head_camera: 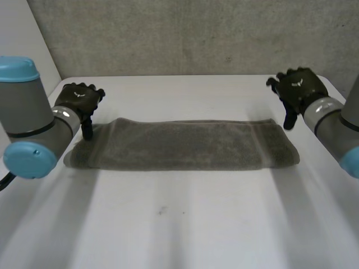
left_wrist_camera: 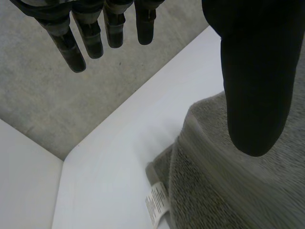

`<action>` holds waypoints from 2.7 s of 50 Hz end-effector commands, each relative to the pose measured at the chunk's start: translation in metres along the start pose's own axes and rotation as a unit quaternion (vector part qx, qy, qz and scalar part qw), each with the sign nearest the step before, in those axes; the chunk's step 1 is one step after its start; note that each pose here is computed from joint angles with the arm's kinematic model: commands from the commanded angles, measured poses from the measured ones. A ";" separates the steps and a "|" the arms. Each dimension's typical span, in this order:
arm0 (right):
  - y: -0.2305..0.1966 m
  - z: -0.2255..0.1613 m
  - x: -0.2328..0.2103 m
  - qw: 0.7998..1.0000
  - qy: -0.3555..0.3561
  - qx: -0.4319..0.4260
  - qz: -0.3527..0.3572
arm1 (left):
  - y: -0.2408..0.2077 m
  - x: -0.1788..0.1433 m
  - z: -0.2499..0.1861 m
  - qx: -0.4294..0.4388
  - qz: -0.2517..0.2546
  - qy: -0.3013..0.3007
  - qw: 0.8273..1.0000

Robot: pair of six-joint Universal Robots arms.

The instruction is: Fold the towel.

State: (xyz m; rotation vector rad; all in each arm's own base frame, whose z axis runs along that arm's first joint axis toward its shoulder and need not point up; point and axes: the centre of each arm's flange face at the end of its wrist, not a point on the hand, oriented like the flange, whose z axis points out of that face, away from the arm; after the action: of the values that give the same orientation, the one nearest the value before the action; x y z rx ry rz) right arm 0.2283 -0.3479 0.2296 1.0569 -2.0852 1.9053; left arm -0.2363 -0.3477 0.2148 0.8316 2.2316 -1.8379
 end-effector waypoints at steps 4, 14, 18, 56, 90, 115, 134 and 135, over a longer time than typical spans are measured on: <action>0.040 -0.020 -0.008 0.996 -0.044 -0.077 0.025 | 0.015 0.000 -0.025 -0.016 -0.003 0.002 1.000; 0.081 -0.006 -0.022 0.993 -0.068 -0.060 0.072 | 0.031 0.008 -0.036 -0.018 -0.014 0.004 1.000; 0.095 0.005 -0.029 0.993 -0.071 -0.059 0.072 | 0.037 0.011 -0.038 -0.020 -0.028 0.006 0.999; 0.110 0.025 0.139 0.982 0.154 -0.097 -0.048 | 0.040 0.008 -0.044 -0.022 -0.034 0.007 0.999; -0.036 -0.034 -0.242 0.944 -0.256 0.185 -0.092 | 0.034 0.016 -0.048 -0.012 -0.031 0.017 0.999; 0.027 -0.032 -0.088 0.980 -0.142 -0.023 0.134 | -0.031 0.076 -0.043 0.099 -0.051 0.084 0.990; 0.071 -0.034 -0.090 0.985 -0.126 -0.052 0.109 | -0.030 0.160 -0.035 0.108 -0.083 0.174 0.975; 0.071 -0.034 -0.091 0.985 -0.126 -0.050 0.108 | -0.028 0.164 -0.034 0.107 -0.087 0.182 0.974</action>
State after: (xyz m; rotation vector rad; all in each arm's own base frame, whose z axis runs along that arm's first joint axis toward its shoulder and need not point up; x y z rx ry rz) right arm 0.2405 -0.2854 0.1297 1.1274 -2.5087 1.8004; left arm -0.3661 -0.2659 0.1882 1.1105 2.3469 -2.1834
